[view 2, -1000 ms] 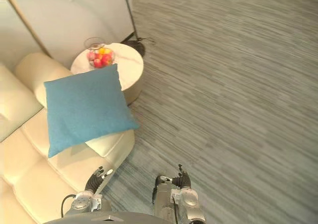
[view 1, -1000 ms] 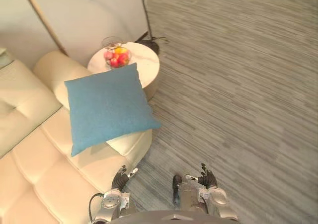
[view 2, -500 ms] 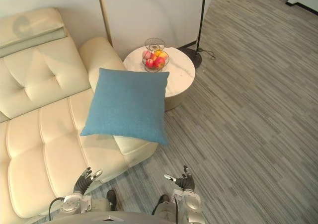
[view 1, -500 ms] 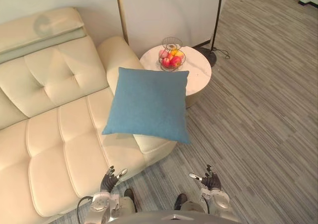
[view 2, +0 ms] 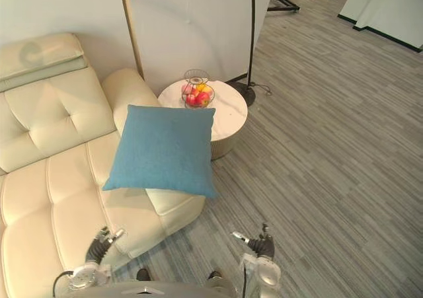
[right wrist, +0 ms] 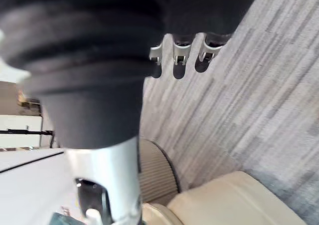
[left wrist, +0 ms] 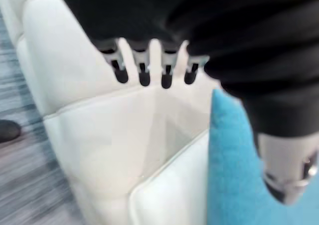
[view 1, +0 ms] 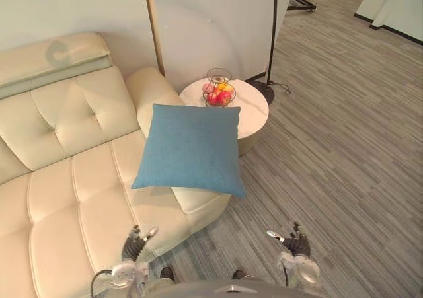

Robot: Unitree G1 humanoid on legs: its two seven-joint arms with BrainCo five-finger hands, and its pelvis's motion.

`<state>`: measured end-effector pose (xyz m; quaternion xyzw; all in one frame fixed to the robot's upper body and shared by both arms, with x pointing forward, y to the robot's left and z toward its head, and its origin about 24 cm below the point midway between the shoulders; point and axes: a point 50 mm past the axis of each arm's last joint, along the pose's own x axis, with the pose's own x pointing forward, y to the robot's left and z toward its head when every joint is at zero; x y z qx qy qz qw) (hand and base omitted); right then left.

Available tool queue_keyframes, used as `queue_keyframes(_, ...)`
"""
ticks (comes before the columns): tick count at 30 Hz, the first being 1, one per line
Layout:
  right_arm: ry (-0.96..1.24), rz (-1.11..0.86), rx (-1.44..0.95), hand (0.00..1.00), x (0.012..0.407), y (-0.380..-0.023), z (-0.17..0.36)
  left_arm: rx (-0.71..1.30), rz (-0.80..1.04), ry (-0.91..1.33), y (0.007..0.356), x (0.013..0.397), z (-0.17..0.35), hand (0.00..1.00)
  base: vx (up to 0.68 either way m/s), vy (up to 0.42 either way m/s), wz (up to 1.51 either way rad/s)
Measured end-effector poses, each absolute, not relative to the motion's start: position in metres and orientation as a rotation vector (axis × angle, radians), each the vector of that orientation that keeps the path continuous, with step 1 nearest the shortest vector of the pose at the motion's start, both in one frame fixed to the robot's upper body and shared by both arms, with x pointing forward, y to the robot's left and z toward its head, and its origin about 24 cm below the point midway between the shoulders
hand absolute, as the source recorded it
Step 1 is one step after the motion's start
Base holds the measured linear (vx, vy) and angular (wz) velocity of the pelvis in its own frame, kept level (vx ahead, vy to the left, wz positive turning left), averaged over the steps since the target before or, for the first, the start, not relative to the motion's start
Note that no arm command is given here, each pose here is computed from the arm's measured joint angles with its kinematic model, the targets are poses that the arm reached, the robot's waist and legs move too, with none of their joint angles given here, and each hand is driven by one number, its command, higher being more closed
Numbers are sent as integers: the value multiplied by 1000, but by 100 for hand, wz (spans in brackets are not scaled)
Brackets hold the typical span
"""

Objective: Pick up cushions and gather them together orderly.

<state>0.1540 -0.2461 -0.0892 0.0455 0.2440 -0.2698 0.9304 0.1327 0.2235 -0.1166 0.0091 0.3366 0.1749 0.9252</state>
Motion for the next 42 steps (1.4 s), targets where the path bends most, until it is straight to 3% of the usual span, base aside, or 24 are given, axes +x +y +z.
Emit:
queue_keyframes(5,372,-551,-13,0,181,-281,-58,141,476,525,282,161,-79,0,18,2,-6)
queue_keyframes(10,234,-511,-61,0,223,-292,-23,196,498,392,303,199,-46,0,-9,1,2)
queue_keyframes(14,64,-419,-71,0,283,-282,26,260,494,140,315,269,24,0,-105,0,18)
queue_keyframes(18,-86,-321,-33,0,344,-252,84,274,451,-117,298,336,109,0,-191,3,9)
queue_keyframes(24,-238,-297,-13,0,377,-238,147,246,432,-307,280,370,182,0,-164,26,0)
queue_keyframes(40,-435,-111,58,0,411,-148,247,211,250,-332,191,416,228,0,-32,-9,-3)
queue_keyframes(41,-433,-92,85,0,411,-139,247,202,256,-338,190,416,231,100,12,-42,-8)
queue_keyframes(42,-434,-87,90,100,411,-137,248,196,258,-340,189,416,233,100,11,-40,-8)
